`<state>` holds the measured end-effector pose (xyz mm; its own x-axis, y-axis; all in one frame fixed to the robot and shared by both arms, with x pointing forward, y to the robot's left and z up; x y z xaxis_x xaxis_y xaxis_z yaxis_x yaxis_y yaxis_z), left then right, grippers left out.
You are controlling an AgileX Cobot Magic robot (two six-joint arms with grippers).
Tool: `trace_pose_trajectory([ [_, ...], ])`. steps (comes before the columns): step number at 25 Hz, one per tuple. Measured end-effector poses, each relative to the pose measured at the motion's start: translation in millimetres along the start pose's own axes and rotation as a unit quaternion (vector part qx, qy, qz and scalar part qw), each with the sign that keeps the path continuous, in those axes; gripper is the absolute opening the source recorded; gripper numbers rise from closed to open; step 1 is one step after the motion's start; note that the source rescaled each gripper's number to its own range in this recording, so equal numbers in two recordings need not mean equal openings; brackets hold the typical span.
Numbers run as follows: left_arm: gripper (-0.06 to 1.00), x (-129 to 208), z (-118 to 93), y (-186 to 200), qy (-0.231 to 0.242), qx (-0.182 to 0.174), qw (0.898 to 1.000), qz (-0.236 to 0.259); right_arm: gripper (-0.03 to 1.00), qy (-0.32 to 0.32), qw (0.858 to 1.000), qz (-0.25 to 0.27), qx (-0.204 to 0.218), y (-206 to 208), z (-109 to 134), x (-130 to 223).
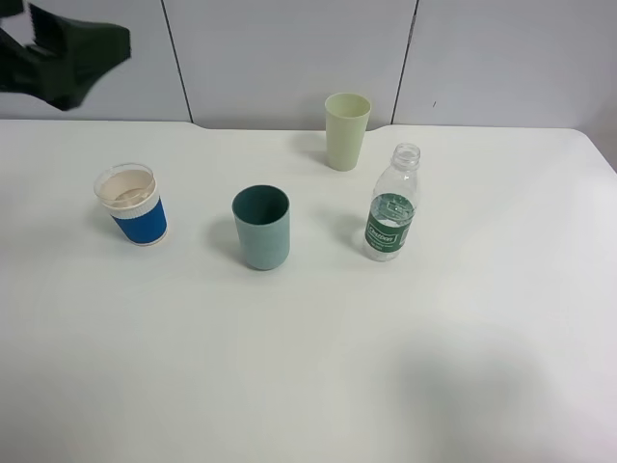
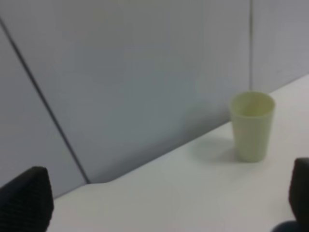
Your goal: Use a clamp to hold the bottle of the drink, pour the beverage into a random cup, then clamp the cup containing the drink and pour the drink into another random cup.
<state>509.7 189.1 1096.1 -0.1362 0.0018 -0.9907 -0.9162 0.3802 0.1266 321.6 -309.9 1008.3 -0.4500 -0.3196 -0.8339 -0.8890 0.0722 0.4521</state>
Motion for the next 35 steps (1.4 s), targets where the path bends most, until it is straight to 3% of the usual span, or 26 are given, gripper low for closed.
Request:
trace_pose_trajectory([
  [8,0.98,-39,37,58,-0.032,-0.082,0.996,-0.023,1.0,0.0,1.0,0.0,0.0,0,0,0],
  [16,0.99,-22,60,113,-0.018,-0.16,0.987,0.02,1.0,0.0,1.0,0.0,0.0,0,0,0],
  [22,0.99,-20,61,155,-0.007,-0.198,0.98,0.006,1.0,0.0,1.0,0.0,0.0,0,0,0],
  [27,0.99,-9,54,184,0.033,-0.212,0.977,-0.001,1.0,0.0,1.0,0.0,0.0,0,0,0],
  [35,0.99,34,45,214,0.123,-0.225,0.965,0.058,1.0,0.0,1.0,0.0,0.0,0,0,0],
])
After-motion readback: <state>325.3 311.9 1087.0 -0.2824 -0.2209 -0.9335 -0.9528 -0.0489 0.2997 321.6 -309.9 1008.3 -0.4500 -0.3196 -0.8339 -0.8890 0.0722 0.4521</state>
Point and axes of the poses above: a point on each arm's last joint axis where the gripper is mounted, y pointing back along that axis away from the gripper, z along the wrist's bending axis when the last joint is at zero, x = y × z, the point moved 10 cm from there along -y, pointing out along that axis toward the gripper, and after that the axes turned 14 degrees about y, right-handed, at the moved point
